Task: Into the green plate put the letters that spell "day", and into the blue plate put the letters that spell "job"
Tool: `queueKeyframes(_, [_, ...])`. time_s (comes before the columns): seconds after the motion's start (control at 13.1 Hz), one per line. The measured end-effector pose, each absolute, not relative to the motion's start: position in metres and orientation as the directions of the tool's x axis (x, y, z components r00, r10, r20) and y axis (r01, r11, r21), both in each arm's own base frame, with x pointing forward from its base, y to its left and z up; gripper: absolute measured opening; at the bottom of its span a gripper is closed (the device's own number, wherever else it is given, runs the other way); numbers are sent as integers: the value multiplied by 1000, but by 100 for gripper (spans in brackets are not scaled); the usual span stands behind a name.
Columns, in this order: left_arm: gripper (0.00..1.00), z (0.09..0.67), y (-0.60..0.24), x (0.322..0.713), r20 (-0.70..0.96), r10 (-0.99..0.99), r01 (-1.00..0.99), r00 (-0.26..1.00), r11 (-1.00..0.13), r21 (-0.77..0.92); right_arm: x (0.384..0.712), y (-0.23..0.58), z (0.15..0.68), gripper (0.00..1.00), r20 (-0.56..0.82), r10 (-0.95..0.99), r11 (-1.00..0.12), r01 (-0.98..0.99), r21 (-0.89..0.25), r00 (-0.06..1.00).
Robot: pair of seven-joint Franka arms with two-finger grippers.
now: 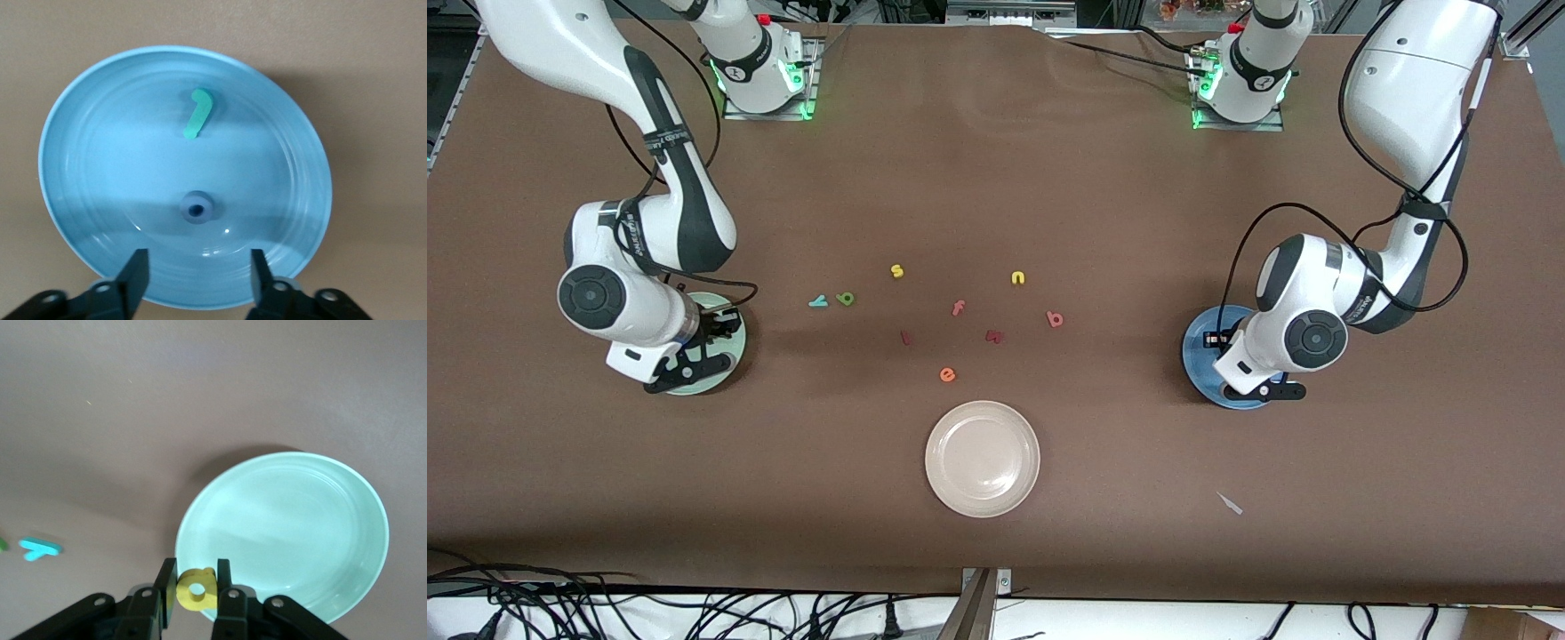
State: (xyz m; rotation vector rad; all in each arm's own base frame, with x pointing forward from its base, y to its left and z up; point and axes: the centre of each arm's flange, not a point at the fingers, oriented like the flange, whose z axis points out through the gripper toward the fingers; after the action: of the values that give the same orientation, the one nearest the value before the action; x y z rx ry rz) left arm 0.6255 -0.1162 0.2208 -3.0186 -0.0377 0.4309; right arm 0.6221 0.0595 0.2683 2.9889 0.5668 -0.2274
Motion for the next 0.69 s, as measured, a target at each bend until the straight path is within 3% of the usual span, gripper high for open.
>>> queueKeyframes(0.15, [95,235,-127,628,-254,20,-1,967,-997,-83,612,42,249,28,-126,368,-923,378,71,921])
queueKeyframes(0.23, [100,247,-144,627,-237,-6,-23,971,-998,-66,605,34,238,28,-112,371,-922,380,74,922])
queueKeyframes(0.69, [100,288,-290,591,-172,56,54,983,-998,-17,596,26,226,37,-100,359,-928,366,70,928])
